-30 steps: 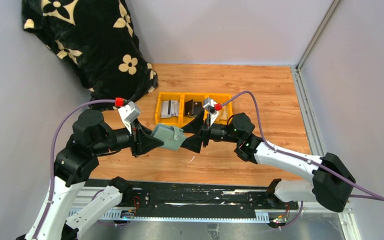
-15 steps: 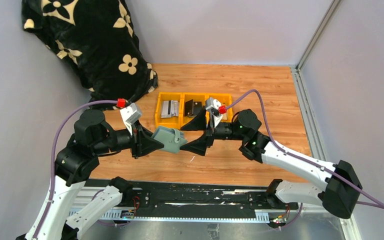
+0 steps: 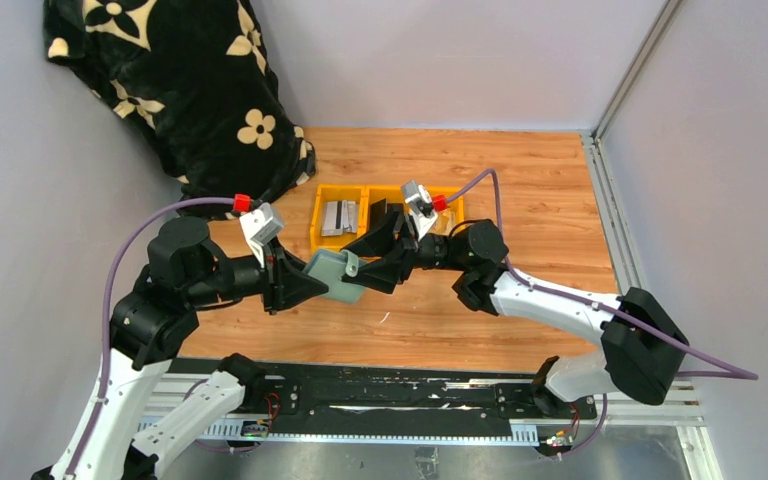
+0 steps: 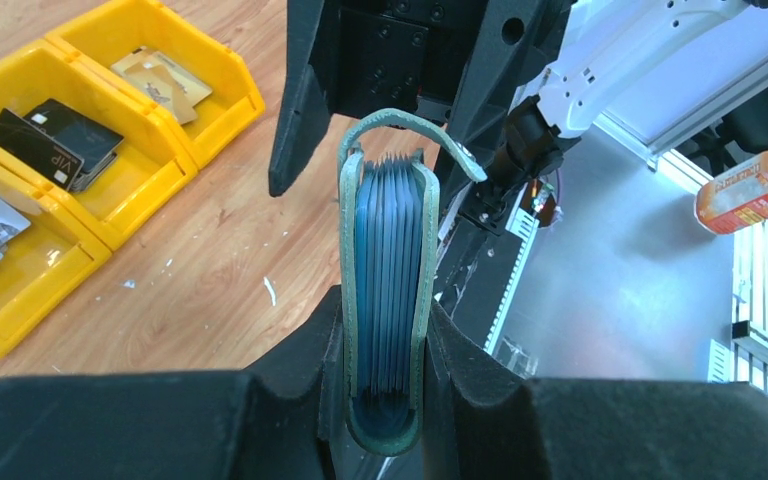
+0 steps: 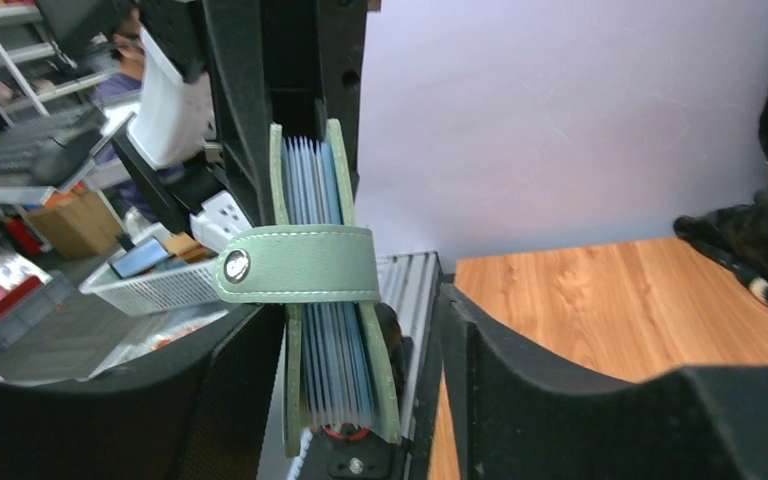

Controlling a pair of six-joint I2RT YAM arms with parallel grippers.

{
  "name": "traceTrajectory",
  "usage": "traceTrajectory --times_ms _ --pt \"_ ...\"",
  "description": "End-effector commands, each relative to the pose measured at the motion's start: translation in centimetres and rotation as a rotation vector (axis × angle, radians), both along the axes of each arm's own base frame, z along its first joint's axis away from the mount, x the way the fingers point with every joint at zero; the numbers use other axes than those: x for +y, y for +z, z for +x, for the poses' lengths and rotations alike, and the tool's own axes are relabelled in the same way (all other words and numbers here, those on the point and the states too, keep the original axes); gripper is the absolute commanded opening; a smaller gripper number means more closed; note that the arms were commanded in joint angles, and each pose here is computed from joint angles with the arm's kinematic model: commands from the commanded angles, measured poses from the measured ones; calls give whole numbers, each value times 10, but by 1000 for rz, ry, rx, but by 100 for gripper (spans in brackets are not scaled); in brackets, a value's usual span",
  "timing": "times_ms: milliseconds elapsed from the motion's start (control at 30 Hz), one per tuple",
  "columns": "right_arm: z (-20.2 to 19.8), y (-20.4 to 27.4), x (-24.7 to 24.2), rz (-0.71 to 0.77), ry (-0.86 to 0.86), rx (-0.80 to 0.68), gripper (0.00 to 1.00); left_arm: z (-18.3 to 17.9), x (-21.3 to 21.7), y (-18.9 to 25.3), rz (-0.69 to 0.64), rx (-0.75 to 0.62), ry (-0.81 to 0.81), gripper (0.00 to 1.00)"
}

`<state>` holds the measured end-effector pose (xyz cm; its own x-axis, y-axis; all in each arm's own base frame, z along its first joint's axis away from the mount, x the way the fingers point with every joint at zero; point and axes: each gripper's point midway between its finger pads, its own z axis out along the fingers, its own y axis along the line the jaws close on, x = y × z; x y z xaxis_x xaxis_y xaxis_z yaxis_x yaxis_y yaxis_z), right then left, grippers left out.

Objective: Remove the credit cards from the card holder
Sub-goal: Open the card holder.

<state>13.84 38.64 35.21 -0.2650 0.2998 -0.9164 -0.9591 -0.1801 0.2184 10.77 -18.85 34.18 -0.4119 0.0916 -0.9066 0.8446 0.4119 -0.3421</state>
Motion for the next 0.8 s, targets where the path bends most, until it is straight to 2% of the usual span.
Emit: traceTrajectory --times_ms 0,100,167,300,367,467,533,567,600,667,767 --pt "-2 54 -10 202 1 -13 54 -14 -3 12 -33 -10 -65 0" --pt "-2 59 -13 228 3 24 41 -16 -2 10 -30 -14 -70 0" --pt "-1 60 -15 239 0 51 37 -17 -1 10 -29 -18 -72 0" --pt "0 66 -20 277 -4 78 44 -19 -1 7 -27 -17 -79 0" --pt "0 69 -19 279 6 95 40 -19 -1 7 -28 -16 -82 0" --pt "0 70 -14 255 35 128 25 -20 -1 9 -30 -22 -81 0" --pt "0 66 -11 230 55 160 7 -20 0 11 -30 -30 -77 0" --pt "0 66 -10 224 58 168 1 -19 0 11 -30 -33 -74 0" --pt "0 65 -10 218 58 178 0 -19 0 9 -27 -32 -69 0" --pt "3 64 -10 203 46 196 0 -17 2 7 -21 -41 -56 17" --pt "2 69 -9 173 35 188 0 -19 3 0 -12 -48 -64 50"
